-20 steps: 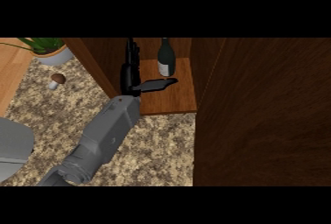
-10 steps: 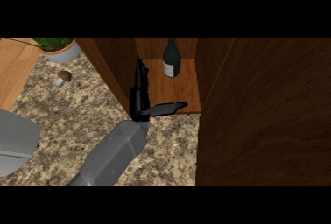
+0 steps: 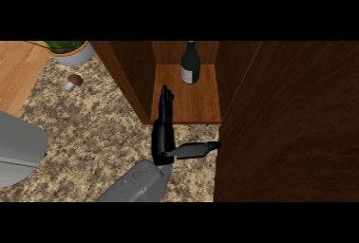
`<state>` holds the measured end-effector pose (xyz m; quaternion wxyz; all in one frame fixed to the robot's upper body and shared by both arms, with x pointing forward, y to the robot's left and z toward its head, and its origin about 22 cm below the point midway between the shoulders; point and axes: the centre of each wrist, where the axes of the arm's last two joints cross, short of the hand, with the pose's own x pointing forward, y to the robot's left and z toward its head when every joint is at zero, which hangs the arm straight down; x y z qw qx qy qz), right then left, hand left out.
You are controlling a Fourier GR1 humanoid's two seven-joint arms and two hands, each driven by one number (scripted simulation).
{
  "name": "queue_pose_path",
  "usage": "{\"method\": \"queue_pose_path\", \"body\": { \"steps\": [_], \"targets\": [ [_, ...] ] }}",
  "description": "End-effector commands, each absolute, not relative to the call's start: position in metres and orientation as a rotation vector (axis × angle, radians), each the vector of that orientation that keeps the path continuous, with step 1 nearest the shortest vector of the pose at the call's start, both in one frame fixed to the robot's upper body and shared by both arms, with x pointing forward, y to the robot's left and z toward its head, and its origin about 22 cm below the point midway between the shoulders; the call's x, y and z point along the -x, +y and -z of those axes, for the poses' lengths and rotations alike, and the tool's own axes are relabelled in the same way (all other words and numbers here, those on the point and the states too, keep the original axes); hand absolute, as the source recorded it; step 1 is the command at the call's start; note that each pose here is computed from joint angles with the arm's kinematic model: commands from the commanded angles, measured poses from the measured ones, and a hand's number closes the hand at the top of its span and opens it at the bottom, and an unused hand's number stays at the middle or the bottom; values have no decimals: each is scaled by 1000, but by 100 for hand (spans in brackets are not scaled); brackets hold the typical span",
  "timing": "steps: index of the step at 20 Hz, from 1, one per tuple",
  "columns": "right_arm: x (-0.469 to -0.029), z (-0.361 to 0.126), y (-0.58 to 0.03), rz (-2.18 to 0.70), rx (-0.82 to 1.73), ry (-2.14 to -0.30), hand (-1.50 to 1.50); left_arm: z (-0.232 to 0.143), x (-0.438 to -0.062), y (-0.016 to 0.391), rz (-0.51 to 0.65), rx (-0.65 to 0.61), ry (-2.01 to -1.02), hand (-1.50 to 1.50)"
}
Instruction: Pick up the wine, place it into the cabinet and close the cabinet
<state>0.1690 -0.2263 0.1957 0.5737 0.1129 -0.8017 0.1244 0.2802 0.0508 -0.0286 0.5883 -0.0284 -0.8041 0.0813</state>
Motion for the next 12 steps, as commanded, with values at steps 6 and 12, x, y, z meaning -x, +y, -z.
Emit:
{"method": "queue_pose_path", "body": {
  "steps": [6,12],
  "targets": [
    [-151,-202,-223,-279,-272,-1931,-150,4,-216,55,-248,100,-1913,-150],
    [-153,-199,-236,-301,-270,-1918,-150,-12,-192,72,-261,43,-1887,-150]
  ]
}}
